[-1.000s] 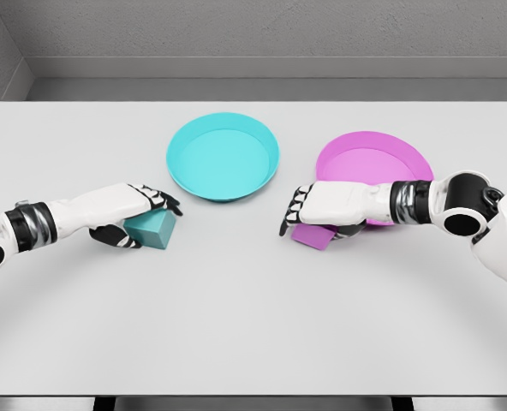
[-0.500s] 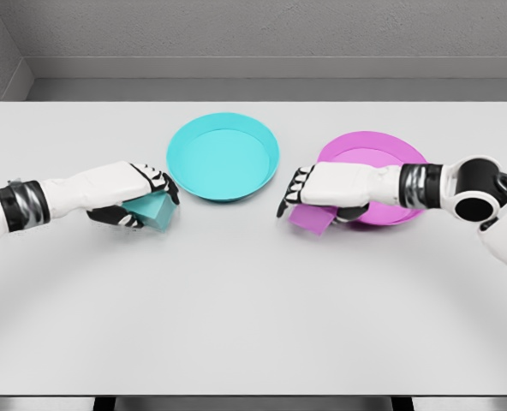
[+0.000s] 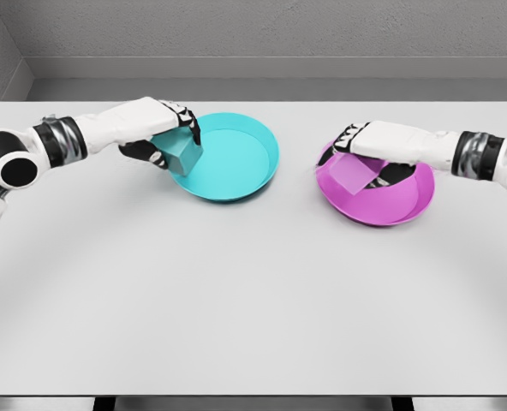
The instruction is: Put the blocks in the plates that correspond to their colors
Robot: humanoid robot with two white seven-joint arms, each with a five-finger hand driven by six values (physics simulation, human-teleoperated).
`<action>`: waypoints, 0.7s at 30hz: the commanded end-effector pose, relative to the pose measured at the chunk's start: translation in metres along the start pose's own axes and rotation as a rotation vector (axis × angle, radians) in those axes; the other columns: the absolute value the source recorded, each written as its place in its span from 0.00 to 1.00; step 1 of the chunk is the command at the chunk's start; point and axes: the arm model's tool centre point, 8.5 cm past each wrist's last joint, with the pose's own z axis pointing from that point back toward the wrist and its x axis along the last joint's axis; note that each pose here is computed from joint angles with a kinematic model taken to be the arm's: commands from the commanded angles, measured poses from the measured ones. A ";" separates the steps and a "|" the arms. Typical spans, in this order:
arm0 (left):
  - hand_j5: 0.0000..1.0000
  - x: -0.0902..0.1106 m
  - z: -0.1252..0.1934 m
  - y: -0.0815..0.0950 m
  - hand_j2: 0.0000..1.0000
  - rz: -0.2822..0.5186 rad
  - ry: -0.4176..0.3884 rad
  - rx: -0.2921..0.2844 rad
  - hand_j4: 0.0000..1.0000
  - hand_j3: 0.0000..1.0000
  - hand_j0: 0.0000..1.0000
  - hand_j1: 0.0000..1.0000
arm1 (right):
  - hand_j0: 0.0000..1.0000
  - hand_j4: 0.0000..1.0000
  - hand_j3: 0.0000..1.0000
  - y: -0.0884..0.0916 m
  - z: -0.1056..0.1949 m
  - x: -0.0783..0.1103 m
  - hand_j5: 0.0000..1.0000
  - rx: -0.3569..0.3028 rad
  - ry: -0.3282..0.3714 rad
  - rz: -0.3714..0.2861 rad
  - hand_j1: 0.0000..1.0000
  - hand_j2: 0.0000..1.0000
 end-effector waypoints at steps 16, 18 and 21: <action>1.00 -0.003 -0.054 -0.002 1.00 0.098 0.021 -0.014 1.00 1.00 1.00 1.00 | 1.00 1.00 1.00 -0.018 0.079 -0.060 1.00 -0.111 0.222 -0.075 1.00 1.00; 1.00 -0.009 -0.044 0.005 1.00 0.077 0.026 -0.009 1.00 1.00 1.00 1.00 | 1.00 1.00 1.00 -0.011 0.088 -0.071 1.00 -0.108 0.258 -0.109 1.00 1.00; 1.00 -0.030 0.016 0.015 1.00 -0.039 -0.024 -0.025 1.00 1.00 1.00 1.00 | 1.00 1.00 1.00 -0.013 0.093 -0.075 1.00 -0.118 0.273 -0.112 1.00 1.00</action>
